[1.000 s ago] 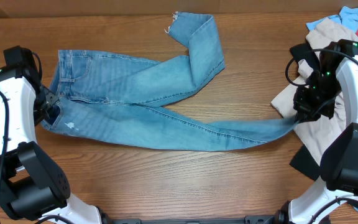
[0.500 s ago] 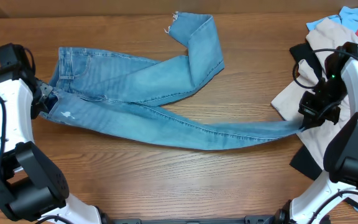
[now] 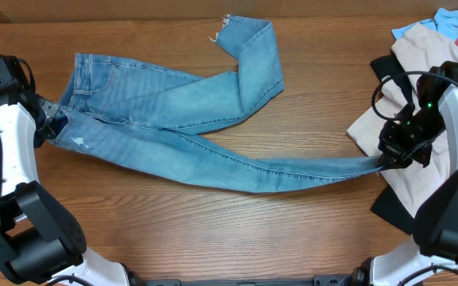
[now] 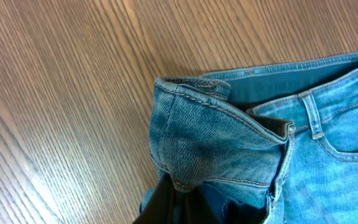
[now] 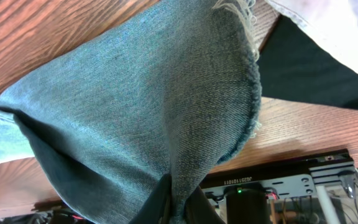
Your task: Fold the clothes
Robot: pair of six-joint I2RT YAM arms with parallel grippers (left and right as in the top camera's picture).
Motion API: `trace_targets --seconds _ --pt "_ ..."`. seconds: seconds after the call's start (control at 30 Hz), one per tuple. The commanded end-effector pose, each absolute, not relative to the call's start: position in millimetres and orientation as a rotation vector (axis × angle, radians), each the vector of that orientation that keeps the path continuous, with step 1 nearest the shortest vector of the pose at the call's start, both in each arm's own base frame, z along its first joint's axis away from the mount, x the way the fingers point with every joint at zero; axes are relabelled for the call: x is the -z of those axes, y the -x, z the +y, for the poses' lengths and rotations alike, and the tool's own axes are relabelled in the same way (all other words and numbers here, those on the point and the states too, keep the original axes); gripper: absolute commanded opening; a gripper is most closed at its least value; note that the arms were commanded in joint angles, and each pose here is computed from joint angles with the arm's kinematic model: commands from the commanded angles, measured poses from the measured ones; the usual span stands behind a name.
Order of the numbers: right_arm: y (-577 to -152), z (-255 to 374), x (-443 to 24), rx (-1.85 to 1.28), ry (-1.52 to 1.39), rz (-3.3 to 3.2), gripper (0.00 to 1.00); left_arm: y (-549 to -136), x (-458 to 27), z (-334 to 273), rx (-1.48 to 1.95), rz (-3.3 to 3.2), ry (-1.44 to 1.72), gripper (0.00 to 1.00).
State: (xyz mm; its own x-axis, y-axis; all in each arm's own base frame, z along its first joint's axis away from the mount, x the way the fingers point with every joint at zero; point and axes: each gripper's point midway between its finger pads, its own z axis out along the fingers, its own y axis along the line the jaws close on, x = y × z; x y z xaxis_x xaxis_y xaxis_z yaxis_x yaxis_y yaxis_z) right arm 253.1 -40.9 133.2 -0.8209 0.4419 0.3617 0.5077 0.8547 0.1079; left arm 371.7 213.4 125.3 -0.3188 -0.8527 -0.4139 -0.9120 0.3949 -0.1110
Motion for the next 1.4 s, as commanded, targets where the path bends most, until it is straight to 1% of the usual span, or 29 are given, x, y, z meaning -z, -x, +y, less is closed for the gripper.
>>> trace_targets --seconds 0.0,0.13,0.27,0.37,0.5,0.63,0.8,0.93,1.1,1.2,1.3,1.37 --pt "-245.6 -35.2 -152.0 0.276 0.743 -2.772 0.07 -367.8 -136.7 215.1 -0.177 2.212 1.543 0.04" --pt "-227.9 -20.0 -157.8 0.266 0.716 -2.792 0.07 -366.5 -136.1 214.8 -0.185 2.229 1.530 0.04" --pt "-203.4 -7.0 -151.3 0.266 0.677 -2.760 0.07 -364.3 -137.2 218.9 -0.217 2.208 1.547 0.04" --pt "-187.6 -2.7 -147.0 0.283 0.706 -2.725 0.08 -361.3 -138.2 224.2 -0.250 2.180 1.573 0.04" --pt "-185.6 -6.5 -149.5 0.308 0.767 -2.727 0.08 -357.4 -138.2 230.8 -0.247 2.159 1.602 0.04" --pt "-198.7 -39.4 -137.7 0.239 0.884 -2.726 0.08 -357.0 -138.3 232.1 -0.248 2.156 1.604 0.04" --pt "-206.3 -74.8 -94.9 0.269 1.023 -2.474 0.04 -357.1 -137.5 229.8 -0.239 2.165 1.603 0.04" --pt "-219.4 -92.4 -63.5 0.284 1.064 -2.429 0.04 -353.3 -135.9 228.3 -0.251 2.190 1.599 0.04" --pt "-245.1 -107.0 -52.7 0.277 1.106 -2.533 0.04 -351.6 -135.0 227.3 -0.252 2.198 1.603 0.04" --pt "-269.7 -118.5 -47.3 0.272 1.131 -2.645 0.04 -351.9 -134.8 226.5 -0.249 2.200 1.603 0.04" --pt "-300.1 -123.3 -42.0 0.309 1.145 -2.771 0.06 -352.1 -134.5 224.4 -0.250 2.207 1.598 0.04" --pt "-321.8 -122.2 -41.2 0.359 1.139 -2.856 0.16 -352.1 -134.1 222.5 -0.250 2.214 1.596 0.04"
